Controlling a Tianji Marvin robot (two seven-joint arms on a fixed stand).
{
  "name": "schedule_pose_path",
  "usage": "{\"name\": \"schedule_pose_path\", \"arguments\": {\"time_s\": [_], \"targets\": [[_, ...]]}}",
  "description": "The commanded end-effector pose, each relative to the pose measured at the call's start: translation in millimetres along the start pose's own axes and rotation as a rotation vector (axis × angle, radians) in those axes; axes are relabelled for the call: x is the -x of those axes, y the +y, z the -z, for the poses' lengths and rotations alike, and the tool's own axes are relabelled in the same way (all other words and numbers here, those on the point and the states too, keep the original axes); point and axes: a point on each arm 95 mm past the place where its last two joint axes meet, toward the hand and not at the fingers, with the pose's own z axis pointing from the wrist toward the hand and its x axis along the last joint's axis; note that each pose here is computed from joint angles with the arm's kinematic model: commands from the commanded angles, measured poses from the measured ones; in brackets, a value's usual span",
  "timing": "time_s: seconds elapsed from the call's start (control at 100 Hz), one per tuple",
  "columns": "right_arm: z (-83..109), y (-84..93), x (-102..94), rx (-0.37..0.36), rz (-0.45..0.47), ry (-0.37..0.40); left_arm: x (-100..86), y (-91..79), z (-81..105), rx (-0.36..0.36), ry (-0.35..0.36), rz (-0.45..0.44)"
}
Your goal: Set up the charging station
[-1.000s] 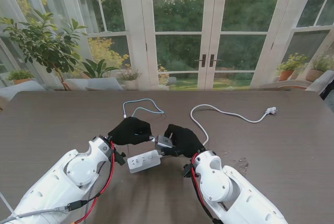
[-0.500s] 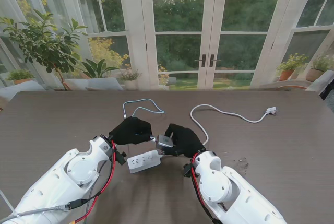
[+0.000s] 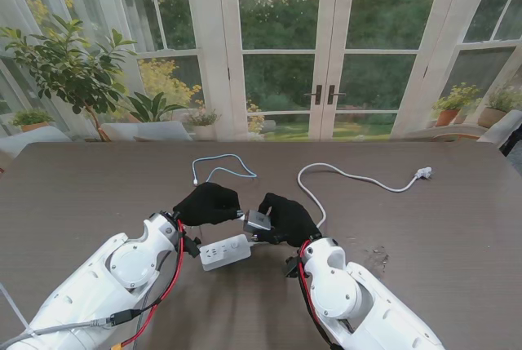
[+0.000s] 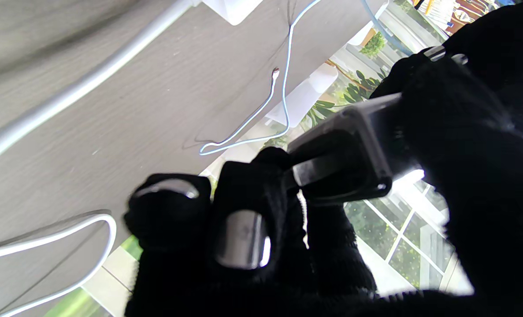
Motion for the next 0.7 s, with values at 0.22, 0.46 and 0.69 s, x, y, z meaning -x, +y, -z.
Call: {"name": "schedule_pose_path", "arguments": {"time_s": [0.22,0.46,0.69], "targets": [[-0.4,-4.8,-14.5,-0.011,-0.025,0.018,-3.1,9.6,-5.6,0.019,0.004,0.017],[0.4,-6.1,-19.6,0.003,-0.039,-0.001,-3.3,11.9,-8.3,0.018,0.009,0.010],[0.4,-6.5,-22.5,0.015,-0.060,-0.023,-3.7,13.4,-10.2,0.013,0.017,-0.006]]}}
